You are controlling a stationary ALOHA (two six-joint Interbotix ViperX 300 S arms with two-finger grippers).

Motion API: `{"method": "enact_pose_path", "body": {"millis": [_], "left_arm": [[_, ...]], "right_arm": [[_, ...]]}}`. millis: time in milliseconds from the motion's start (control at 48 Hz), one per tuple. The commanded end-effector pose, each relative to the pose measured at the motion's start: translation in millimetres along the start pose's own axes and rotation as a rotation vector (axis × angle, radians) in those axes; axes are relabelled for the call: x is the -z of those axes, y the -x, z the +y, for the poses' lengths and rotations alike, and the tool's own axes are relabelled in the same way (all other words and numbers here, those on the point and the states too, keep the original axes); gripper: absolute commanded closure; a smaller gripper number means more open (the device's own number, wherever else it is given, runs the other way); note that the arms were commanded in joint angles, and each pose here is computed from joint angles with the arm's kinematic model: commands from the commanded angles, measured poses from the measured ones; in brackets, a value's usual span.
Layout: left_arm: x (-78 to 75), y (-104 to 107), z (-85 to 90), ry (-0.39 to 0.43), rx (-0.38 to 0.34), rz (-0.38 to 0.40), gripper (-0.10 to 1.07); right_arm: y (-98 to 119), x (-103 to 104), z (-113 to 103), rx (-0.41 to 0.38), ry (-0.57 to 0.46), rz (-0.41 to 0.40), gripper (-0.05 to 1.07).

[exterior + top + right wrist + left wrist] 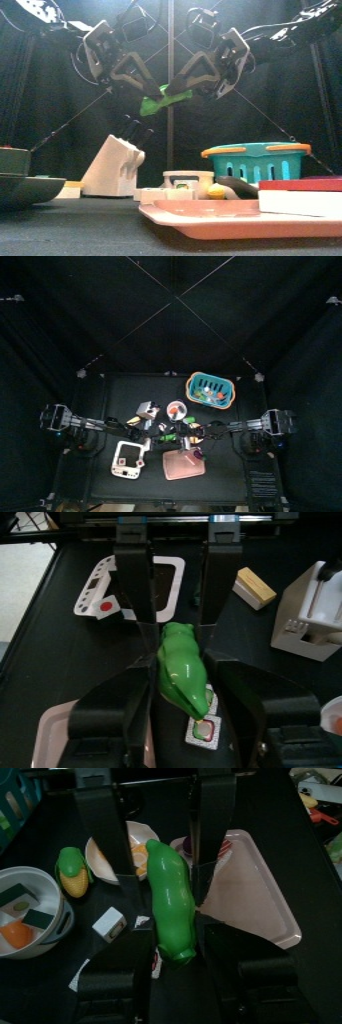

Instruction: Hand over peas

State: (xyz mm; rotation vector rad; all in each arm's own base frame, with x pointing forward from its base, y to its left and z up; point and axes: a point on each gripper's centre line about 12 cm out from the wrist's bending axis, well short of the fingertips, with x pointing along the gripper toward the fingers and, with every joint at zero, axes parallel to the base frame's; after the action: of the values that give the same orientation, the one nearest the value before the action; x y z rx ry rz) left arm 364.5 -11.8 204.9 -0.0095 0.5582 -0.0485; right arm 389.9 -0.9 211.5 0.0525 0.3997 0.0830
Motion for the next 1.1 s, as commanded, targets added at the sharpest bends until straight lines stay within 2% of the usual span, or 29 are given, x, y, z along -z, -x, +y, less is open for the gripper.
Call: {"method": "enact_pose_path", "body": {"millis": [0,167,458,792,1083], "left_arm": [[-12.9,0.4,0.0,-0.003,0.002,-0.034,0.30],[-11.8,-0.8,-0.1,-0.005,0.004,-0.030,0.29],[-14.0,-1.1,-3.1,0.000,0.029,-0.050,0.28],[-14.3,-1.0,-4.2,0.001,0.039,-0.057,0.08],[-11.8,-1.1,-2.3,0.003,0.030,-0.047,0.06]], "right_arm": [[2.3,-15.2,1.0,-0.004,0.004,-0.045,0.28],[2.3,-15.2,1.6,-0.006,0.004,-0.045,0.34],[2.4,-13.7,1.6,-0.006,0.007,-0.040,0.34],[2.7,-11.6,1.3,-0.003,0.000,-0.033,0.34],[2.7,-10.8,1.2,-0.002,0.001,-0.030,0.34]]}}
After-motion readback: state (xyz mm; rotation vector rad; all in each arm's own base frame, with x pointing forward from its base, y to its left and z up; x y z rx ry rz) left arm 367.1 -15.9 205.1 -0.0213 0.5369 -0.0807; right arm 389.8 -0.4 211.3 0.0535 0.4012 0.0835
